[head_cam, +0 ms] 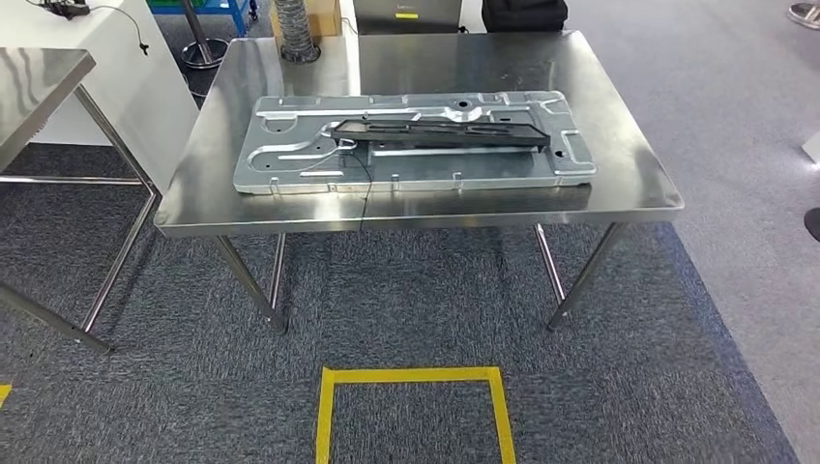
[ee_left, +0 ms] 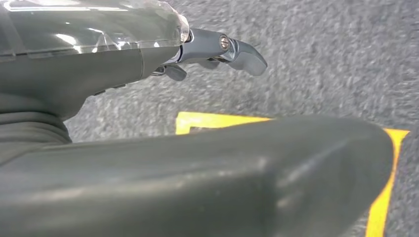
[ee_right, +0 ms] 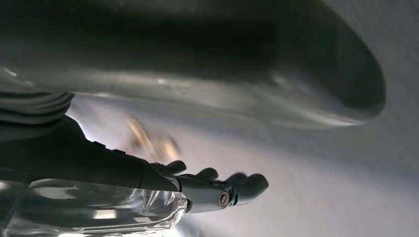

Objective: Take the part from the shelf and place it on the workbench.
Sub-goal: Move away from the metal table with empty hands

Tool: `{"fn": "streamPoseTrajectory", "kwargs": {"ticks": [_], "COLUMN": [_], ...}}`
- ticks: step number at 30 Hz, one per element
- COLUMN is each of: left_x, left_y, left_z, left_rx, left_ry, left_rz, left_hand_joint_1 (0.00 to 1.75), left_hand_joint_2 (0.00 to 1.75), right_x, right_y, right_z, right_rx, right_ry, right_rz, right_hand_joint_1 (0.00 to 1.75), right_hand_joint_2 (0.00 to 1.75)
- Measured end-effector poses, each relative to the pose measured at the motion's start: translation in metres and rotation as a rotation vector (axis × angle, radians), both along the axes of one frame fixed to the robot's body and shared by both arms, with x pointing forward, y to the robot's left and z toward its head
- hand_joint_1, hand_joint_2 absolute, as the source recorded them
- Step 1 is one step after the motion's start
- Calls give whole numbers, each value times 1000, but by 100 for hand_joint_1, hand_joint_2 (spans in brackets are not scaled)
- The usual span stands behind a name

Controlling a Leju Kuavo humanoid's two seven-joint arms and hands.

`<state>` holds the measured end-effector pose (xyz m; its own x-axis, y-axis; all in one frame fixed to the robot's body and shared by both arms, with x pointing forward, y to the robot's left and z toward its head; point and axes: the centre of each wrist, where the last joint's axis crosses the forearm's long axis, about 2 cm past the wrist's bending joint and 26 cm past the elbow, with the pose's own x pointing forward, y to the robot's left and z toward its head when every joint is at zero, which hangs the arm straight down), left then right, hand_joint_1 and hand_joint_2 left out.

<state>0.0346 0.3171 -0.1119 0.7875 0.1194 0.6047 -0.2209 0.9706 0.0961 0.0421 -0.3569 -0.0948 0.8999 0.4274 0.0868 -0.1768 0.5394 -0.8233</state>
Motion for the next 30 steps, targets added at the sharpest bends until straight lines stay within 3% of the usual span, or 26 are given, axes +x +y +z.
{"fn": "streamPoseTrajectory", "kwargs": {"ticks": [5,10,30], "left_x": [3,11,10], "left_y": [-2,-3,-18], "left_z": [0,1,1], "left_rx": [-4,-5,-33], "left_ry": [5,-4,11], "left_rz": [-11,-19,-35], "left_hand_joint_1": [0,0,0], "left_hand_joint_2": [0,0,0], "right_x": [-4,-1,2], "right_y": [40,56,61], "right_z": [-12,-15,-15], "right_rx": [308,482,558], "right_ry": [163,193,186], "right_rz": [-42,-41,-16], "right_hand_joint_1": [0,0,0], "right_hand_joint_2": [0,0,0]}}
